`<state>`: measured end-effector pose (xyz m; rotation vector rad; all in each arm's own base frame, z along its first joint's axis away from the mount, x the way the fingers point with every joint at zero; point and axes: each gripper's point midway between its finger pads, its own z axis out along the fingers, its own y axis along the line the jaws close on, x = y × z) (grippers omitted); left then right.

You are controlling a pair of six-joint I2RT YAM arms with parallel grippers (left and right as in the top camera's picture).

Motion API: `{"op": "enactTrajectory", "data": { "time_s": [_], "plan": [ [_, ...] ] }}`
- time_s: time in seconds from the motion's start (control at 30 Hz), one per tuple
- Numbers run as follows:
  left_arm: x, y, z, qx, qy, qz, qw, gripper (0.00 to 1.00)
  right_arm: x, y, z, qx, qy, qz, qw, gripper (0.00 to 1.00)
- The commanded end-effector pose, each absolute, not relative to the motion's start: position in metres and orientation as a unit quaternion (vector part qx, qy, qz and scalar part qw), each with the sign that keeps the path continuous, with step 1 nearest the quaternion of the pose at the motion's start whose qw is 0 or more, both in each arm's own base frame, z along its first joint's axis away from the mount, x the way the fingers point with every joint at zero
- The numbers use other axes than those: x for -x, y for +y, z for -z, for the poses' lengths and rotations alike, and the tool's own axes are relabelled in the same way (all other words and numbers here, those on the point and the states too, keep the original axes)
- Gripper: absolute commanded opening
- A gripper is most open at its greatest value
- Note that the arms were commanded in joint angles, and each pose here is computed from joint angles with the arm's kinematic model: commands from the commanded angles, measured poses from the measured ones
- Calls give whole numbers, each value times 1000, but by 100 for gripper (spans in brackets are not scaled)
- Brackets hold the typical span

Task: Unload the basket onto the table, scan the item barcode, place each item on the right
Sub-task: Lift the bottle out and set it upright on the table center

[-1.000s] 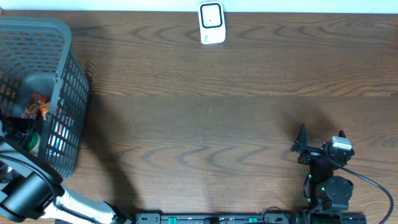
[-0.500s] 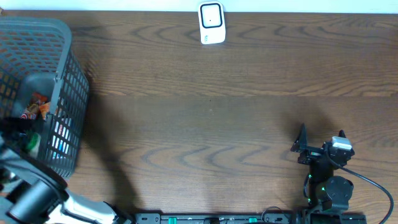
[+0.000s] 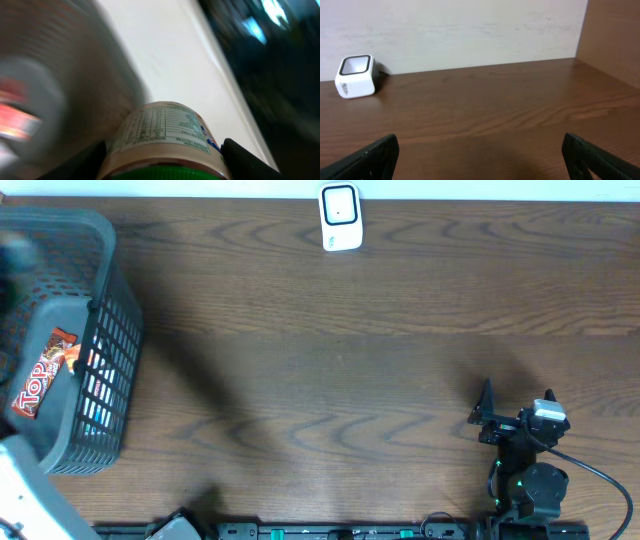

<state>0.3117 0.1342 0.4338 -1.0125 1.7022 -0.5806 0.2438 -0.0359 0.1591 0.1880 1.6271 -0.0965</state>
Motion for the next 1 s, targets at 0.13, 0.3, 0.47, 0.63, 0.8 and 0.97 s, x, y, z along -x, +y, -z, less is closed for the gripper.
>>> {"op": "enactTrajectory", "data": {
  "time_s": [0.13,0.3,0.47,0.63,0.8,0.97],
  "plan": [
    [-343,-23,-396,247,823,326,393,69,-244,-36,-159,-80,726,47,682,99],
    [-336,-53,-318,291,890,190,296,69,-244,-36,-159,-80,726,47,682,99],
    [-326,-79,-255,370,895,97,228,69,-244,-36,-159,-80,726,47,682,99],
    [-325,-97,-197,463,860,17,215,69,-244,-36,-159,-80,726,47,682,99],
    [-336,-134,-139,457,870,-13,184,69,-244,-36,-159,-80,726,47,682,99],
    [-354,-174,-89,356,921,-12,160,69,-244,-36,-159,-80,726,47,682,99]
  ]
}}
